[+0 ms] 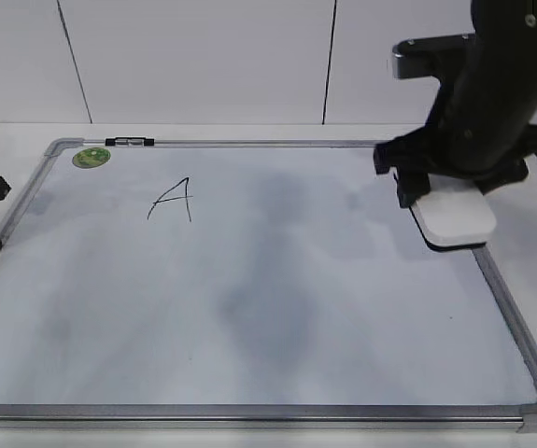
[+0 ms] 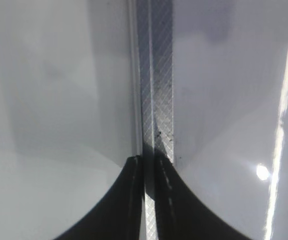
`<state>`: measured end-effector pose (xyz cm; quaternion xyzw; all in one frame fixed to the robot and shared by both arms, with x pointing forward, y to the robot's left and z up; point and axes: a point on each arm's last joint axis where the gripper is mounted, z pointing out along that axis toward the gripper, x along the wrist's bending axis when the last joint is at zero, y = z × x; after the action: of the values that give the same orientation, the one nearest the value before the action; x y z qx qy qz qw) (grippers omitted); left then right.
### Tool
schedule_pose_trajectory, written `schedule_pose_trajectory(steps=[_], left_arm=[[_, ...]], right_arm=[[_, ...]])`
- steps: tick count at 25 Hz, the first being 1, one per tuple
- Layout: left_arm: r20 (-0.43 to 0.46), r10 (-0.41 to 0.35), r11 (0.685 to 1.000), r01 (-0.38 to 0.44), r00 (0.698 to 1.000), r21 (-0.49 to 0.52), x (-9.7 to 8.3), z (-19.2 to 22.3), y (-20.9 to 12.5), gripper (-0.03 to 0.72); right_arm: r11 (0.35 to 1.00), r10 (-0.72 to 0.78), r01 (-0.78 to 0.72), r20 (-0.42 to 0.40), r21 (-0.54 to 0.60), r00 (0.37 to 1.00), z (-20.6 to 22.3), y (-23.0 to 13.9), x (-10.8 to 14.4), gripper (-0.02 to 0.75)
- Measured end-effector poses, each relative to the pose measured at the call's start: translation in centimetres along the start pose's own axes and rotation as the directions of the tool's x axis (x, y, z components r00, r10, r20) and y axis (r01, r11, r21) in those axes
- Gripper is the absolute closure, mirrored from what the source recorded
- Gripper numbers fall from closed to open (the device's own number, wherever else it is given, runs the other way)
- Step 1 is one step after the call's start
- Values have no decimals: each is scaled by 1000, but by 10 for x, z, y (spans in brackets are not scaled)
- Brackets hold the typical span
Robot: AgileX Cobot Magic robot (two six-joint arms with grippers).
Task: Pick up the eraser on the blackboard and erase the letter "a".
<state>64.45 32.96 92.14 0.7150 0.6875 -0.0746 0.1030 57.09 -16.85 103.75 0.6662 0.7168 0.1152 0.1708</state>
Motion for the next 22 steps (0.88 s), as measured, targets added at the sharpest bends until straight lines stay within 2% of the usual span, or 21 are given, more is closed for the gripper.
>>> schedule_pose_trajectory(steps=[7,13,22], left_arm=[[0,0,1000,0,1000,0,0,0,0,670],[0,0,1000,0,1000,0,0,0,0,670],[0,0,1000,0,1000,0,0,0,0,670]], right_arm=[[999,49,-49,54,7,997,12,-49,-18,190],[995,97,-97,31,6,995,25,-73,-20,190],[997,74,-74,21,19,997,40,-102,-25,190]])
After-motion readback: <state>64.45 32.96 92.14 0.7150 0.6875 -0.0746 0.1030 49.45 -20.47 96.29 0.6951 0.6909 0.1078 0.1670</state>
